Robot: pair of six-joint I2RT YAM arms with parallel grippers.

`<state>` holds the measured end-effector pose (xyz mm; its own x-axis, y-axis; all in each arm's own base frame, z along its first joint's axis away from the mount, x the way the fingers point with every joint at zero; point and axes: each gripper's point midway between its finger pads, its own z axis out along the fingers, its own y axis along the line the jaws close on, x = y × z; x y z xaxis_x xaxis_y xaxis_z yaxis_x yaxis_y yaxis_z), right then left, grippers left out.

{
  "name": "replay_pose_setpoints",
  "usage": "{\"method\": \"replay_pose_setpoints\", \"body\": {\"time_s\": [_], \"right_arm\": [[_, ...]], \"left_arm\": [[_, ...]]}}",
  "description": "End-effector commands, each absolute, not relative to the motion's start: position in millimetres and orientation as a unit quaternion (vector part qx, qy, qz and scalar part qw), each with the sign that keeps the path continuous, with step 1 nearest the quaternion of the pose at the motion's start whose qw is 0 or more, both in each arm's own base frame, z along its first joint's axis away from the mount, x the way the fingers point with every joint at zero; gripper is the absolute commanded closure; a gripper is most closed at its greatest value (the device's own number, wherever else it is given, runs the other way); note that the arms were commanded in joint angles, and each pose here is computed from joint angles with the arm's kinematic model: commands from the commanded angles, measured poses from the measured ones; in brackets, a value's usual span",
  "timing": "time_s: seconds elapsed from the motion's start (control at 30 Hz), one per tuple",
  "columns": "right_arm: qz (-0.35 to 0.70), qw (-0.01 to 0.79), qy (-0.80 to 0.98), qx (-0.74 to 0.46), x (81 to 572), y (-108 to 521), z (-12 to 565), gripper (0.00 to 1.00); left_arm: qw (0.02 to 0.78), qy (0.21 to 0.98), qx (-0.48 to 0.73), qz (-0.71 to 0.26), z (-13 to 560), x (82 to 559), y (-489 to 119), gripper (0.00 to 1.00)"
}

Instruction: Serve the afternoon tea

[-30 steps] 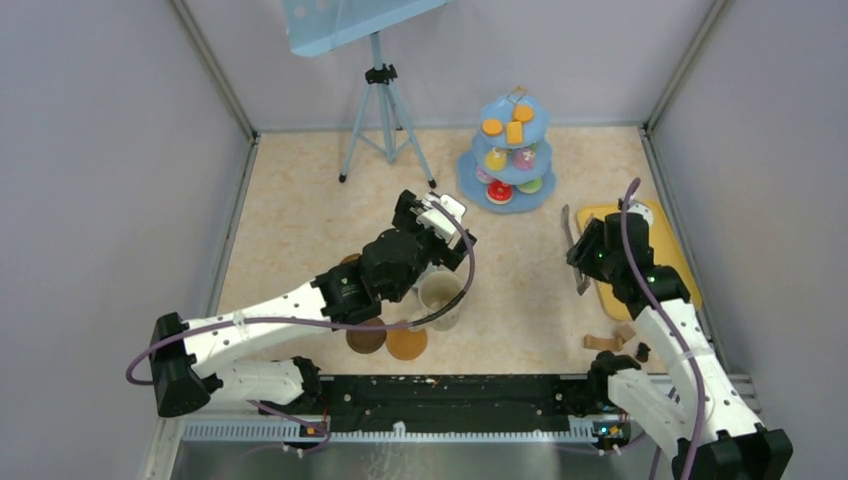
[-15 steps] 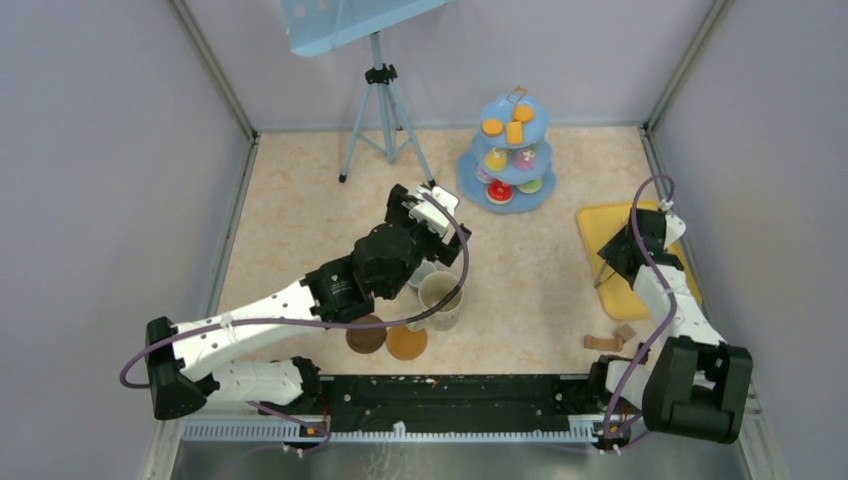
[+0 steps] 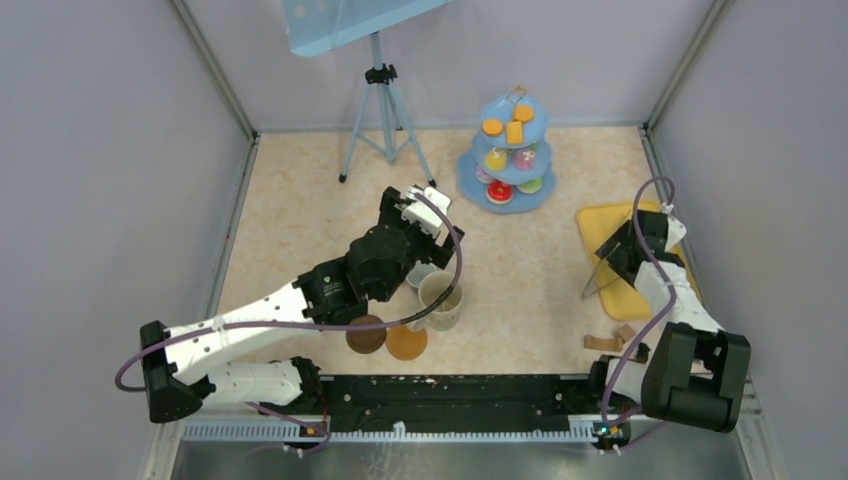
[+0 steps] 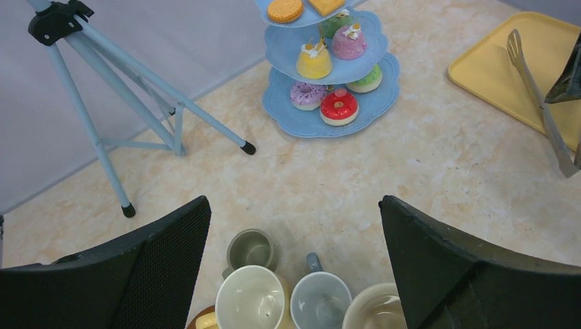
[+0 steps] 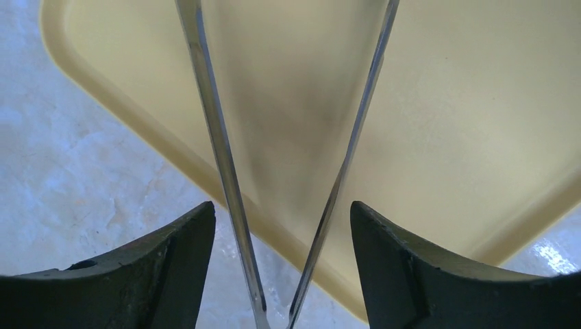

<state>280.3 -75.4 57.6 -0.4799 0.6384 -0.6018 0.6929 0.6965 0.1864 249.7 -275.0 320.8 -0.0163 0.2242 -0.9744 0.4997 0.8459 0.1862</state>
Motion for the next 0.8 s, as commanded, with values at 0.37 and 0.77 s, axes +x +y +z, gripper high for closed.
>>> {"method": "replay_pose_setpoints", "body": {"time_s": [0.37, 0.77], "right_arm": [[0.100, 0.494, 0.858, 0.100, 317, 62, 196, 0.26], [0.365, 0.506, 0.761, -0.177, 223, 265, 260, 0.38]], "left_arm": [[0.655, 0.712, 0.237, -0.092, 322, 256, -270, 0.01], [0.738, 0.660, 0.051, -0.130, 404, 241, -182, 0.01]]}}
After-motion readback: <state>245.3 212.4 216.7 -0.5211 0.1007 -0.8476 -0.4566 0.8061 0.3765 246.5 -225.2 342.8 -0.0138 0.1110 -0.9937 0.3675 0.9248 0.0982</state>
